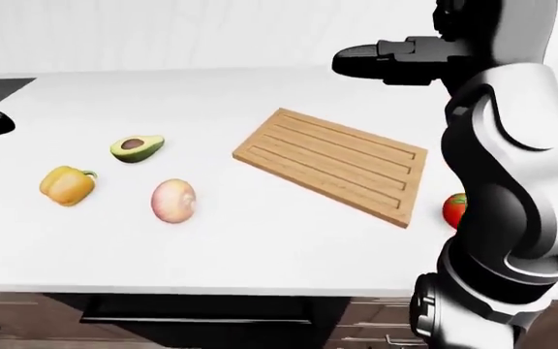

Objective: Place the avocado, onion, tomato and bell pepper on the cutting board.

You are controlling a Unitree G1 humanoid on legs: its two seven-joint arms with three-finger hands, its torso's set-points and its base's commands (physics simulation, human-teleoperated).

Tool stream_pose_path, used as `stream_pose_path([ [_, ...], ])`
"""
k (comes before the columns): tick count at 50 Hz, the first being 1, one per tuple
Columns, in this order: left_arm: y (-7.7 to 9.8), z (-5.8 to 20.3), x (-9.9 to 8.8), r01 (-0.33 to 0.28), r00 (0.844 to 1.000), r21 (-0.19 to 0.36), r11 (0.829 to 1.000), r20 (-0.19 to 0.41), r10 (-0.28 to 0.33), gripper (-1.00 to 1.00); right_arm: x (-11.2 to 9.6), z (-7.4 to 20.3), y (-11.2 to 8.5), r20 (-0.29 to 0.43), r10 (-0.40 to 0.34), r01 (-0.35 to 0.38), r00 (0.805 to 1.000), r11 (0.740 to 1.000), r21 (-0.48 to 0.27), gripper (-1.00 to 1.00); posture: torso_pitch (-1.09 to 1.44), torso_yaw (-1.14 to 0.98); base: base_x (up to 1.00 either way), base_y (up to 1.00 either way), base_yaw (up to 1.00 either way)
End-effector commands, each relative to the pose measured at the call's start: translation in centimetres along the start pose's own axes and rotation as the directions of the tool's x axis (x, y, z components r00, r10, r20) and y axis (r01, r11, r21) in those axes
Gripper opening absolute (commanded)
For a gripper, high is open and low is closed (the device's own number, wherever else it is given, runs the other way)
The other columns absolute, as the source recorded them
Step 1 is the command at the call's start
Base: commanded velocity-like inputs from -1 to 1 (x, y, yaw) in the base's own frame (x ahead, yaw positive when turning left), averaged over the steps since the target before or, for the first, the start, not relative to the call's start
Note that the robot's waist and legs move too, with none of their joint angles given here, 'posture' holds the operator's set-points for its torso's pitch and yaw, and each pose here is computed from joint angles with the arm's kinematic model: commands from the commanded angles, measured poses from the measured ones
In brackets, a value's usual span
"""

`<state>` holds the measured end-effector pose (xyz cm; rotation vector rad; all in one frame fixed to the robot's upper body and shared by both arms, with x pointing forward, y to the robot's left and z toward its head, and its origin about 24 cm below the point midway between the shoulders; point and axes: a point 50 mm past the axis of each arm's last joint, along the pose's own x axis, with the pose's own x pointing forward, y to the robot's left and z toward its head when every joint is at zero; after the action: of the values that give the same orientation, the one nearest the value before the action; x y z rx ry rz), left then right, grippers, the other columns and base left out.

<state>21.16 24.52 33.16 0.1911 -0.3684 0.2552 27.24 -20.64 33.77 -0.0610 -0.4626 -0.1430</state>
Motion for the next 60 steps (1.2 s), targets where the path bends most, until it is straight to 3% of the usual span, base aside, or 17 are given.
stream_pose_path([
  [1, 0.6, 1.2, -0.2, -0.041, 0.997, -0.002, 0.999, 0.064, 0.041, 1.00, -0.2, 1.6, 0.1, 0.083, 0.006, -0.007, 0.997, 1.000, 0.014, 1.00, 0.00, 0.00, 0.00, 0.00, 0.00],
  [20, 0.6, 1.1, -0.2, -0.032, 0.998, -0.003, 0.999, 0.060, 0.032, 1.00, -0.2, 1.2, -0.6, 0.067, -0.025, 0.026, 0.997, 1.000, -0.017, 1.00, 0.00, 0.00, 0.00, 0.00, 0.00],
  [26, 1.1, 0.9, -0.2, -0.042, 0.998, 0.000, 0.999, 0.052, 0.042, 1.00, -0.2, 1.0, -1.5, 0.029, -0.051, 0.053, 0.998, 0.996, -0.074, 1.00, 0.00, 0.00, 0.00, 0.00, 0.00],
  [34, 1.1, 0.9, -0.2, -0.040, 0.998, 0.001, 0.999, 0.047, 0.040, 1.00, 0.7, -0.6, -3.7, -0.044, -0.114, 0.102, 0.992, 0.971, -0.215, 1.00, 0.00, 0.00, 0.00, 0.00, 0.00],
  [41, 1.0, 0.9, -0.2, -0.039, 0.998, 0.003, 0.999, 0.047, 0.038, 1.00, 1.5, -1.2, -4.6, -0.049, -0.141, 0.125, 0.989, 0.962, -0.242, 1.00, 0.00, 0.00, 0.00, 0.00, 0.00],
  [60, 1.0, 0.7, -0.3, -0.039, 0.998, 0.006, 0.999, 0.045, 0.038, 1.00, -2.4, -1.0, -8.0, -0.096, -0.208, 0.168, 0.973, 0.933, -0.317, 1.00, 0.00, 0.00, 0.00, 0.00, 0.00],
])
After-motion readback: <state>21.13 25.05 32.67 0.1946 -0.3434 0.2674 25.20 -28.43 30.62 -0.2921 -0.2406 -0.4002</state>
